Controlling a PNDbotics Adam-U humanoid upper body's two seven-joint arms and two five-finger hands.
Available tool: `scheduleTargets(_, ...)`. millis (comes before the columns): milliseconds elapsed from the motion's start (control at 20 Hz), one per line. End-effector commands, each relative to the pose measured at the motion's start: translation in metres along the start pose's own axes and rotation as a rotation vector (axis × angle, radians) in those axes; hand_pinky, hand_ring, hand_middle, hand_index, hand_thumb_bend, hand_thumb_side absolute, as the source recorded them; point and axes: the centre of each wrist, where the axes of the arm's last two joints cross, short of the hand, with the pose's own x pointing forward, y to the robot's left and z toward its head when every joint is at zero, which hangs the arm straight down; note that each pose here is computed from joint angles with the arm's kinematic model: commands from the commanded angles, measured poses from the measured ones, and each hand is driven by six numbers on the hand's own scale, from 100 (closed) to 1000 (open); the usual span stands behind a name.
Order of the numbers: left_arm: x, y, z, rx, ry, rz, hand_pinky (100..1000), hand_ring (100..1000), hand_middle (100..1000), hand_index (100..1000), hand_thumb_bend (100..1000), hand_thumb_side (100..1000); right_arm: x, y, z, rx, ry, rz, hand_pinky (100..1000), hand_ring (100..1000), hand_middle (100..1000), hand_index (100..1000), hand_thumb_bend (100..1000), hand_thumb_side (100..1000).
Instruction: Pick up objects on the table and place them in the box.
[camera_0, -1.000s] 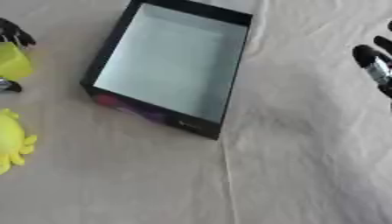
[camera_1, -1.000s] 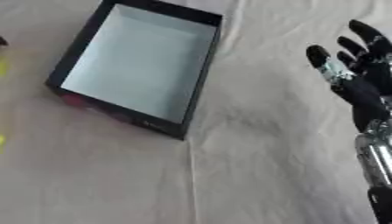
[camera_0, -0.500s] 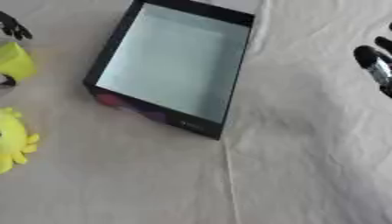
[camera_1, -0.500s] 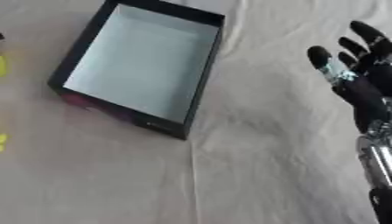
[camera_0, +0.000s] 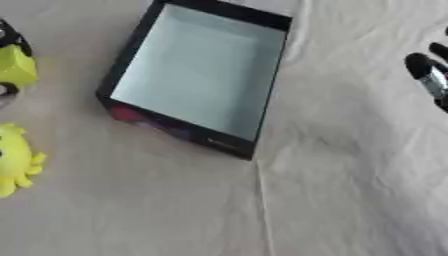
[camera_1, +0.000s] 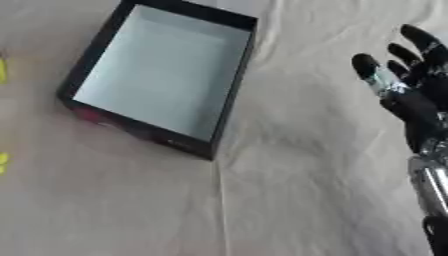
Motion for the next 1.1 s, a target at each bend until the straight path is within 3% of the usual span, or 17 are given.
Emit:
scheduleTargets(50, -0.007, 0.014, 0.011, 0.020, 0.010, -0.008, 644, 579, 438, 680, 369, 100, 0.004, -0.002, -0.001, 0.003, -0.017, 0.010, 944, 913, 944, 847, 686, 262)
scheduleTargets(650, 0.006, 0.059, 0.021, 0.195, -0.067, 0.010, 636, 546, 417, 639, 357, 100, 0.004, -0.005, 0.000, 0.004, -0.012, 0.011, 944, 913, 944, 847, 685, 264)
scheduleTargets(1100, 0.033, 0.078, 0.010, 0.217, -0.174, -0.009, 633, 541, 413, 633, 353, 100, 0.004, -0.007, 0.000, 0.002, -0.009, 0.006, 945, 913, 943, 847, 683, 266)
